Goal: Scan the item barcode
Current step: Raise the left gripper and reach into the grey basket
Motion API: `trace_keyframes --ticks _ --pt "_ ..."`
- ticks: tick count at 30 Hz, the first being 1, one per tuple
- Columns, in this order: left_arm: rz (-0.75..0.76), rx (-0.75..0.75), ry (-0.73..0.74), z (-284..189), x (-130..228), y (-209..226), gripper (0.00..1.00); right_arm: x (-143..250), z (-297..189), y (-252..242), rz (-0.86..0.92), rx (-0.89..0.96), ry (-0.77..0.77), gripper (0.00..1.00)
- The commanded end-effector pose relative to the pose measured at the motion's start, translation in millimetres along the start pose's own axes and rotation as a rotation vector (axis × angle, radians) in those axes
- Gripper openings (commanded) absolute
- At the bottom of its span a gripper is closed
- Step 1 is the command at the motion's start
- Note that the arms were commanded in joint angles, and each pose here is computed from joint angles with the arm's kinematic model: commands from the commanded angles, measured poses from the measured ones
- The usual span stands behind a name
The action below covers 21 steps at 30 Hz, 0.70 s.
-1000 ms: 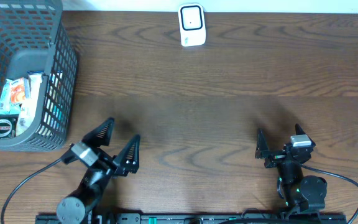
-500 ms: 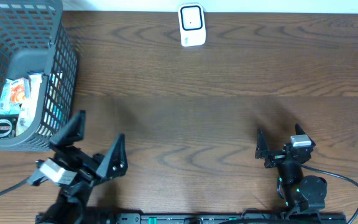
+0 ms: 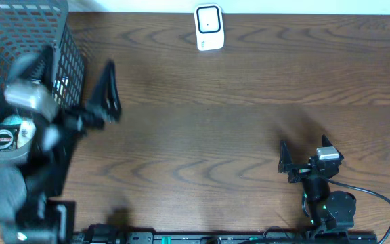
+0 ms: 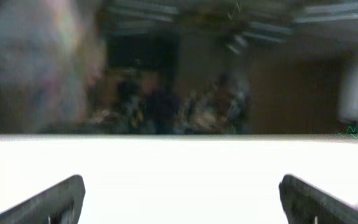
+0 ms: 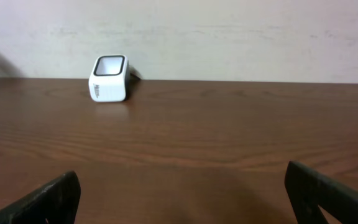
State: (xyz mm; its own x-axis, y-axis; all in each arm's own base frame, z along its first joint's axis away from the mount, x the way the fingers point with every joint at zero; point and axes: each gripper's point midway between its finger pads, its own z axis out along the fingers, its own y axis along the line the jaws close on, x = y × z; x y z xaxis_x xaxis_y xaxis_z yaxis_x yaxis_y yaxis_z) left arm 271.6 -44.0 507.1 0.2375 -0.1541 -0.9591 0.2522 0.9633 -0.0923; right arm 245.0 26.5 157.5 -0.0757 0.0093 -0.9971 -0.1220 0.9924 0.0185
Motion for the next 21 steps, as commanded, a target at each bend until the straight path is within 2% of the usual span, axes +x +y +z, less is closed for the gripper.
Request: trace_keyframes --ticks 1,4,7,10,15,21 --pt "0.174 -0.280 0.047 12.4 -32.4 46.2 0.97 0.6 -0.2 1.4 0.006 -0.005 0.000 0.99" --pt "0.227 -0.502 0.227 19.6 -32.7 89.0 0.98 0.6 -0.2 1.4 0.006 -0.005 0.000 0.99" --pt "0.219 -0.593 0.373 28.6 -25.9 118.3 0.98 0.6 -0.2 1.4 0.006 -0.005 0.000 0.99" --pt "0.134 -0.701 0.506 31.9 -7.7 158.4 0.98 0.6 -0.2 1.4 0.006 -0.005 0.000 0.99" --pt "-0.027 -0.724 0.586 35.1 27.4 192.3 0.98 0.6 -0.2 1.4 0.006 -0.005 0.000 0.99" --pt "-0.049 -0.755 0.664 30.6 53.5 210.0 0.97 0.6 -0.2 1.4 0.006 -0.005 0.000 0.99"
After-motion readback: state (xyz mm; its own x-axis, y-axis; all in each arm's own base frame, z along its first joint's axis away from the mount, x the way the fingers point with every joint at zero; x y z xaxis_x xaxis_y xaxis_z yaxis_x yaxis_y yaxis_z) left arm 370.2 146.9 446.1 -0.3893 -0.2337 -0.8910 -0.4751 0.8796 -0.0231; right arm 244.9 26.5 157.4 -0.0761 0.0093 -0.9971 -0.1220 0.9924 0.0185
